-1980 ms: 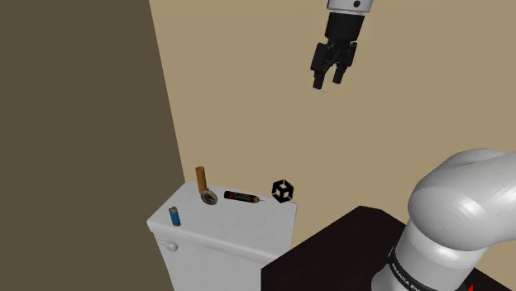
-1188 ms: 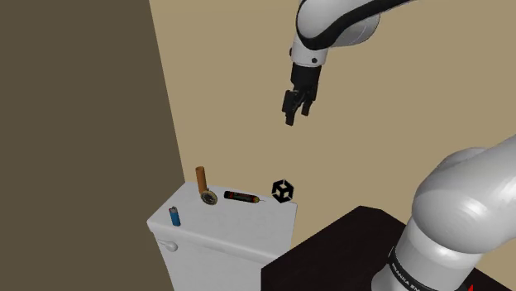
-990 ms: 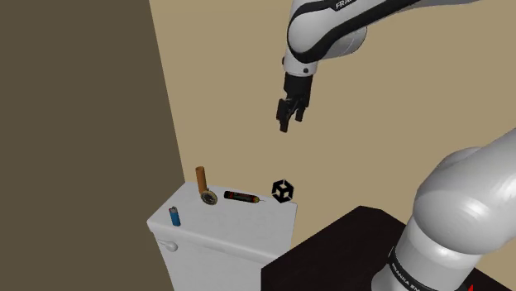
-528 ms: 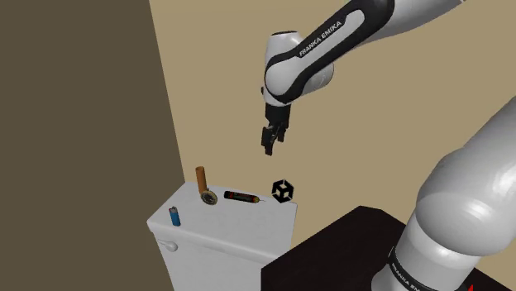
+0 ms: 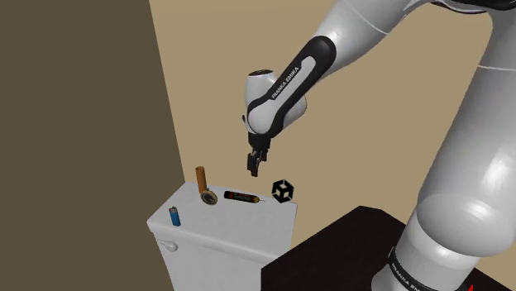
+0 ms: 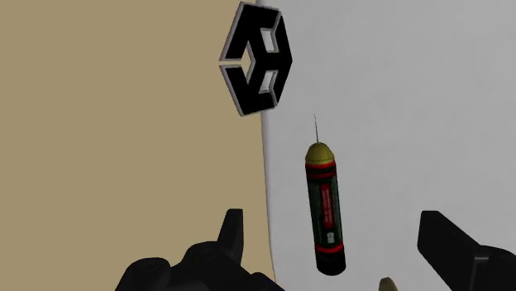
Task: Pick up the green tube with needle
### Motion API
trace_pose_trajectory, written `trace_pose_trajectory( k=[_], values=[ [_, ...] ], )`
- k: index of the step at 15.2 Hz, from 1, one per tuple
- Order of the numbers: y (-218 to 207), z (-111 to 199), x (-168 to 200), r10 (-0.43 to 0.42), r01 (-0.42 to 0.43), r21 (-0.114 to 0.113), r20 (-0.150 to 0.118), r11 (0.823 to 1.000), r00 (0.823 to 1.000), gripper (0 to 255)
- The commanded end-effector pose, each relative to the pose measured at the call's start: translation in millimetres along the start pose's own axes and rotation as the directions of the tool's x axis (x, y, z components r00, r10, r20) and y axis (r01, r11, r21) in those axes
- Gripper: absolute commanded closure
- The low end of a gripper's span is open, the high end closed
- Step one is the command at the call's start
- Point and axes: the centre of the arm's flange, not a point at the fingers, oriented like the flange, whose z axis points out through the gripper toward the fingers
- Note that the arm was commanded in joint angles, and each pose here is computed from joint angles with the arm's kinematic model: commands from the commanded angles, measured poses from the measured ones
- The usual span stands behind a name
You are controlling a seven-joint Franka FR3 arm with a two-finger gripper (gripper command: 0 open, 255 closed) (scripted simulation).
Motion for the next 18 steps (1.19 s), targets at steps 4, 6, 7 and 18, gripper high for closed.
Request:
trace_pose_trajectory(
  k=[4,6,7,18],
  values=[
    [-7,67,25,-0.071,0.071,0.000,0.023,0.997,0.997,0],
    [-13,90,36,-0.104,0.104,-0.001,0.029,0.995,0.994,0],
    [-16,102,41,-0.120,0.120,-0.001,0.032,0.993,0.992,0],
    [-25,157,46,-0.141,0.141,-0.002,0.036,0.990,0.989,0]
  ],
)
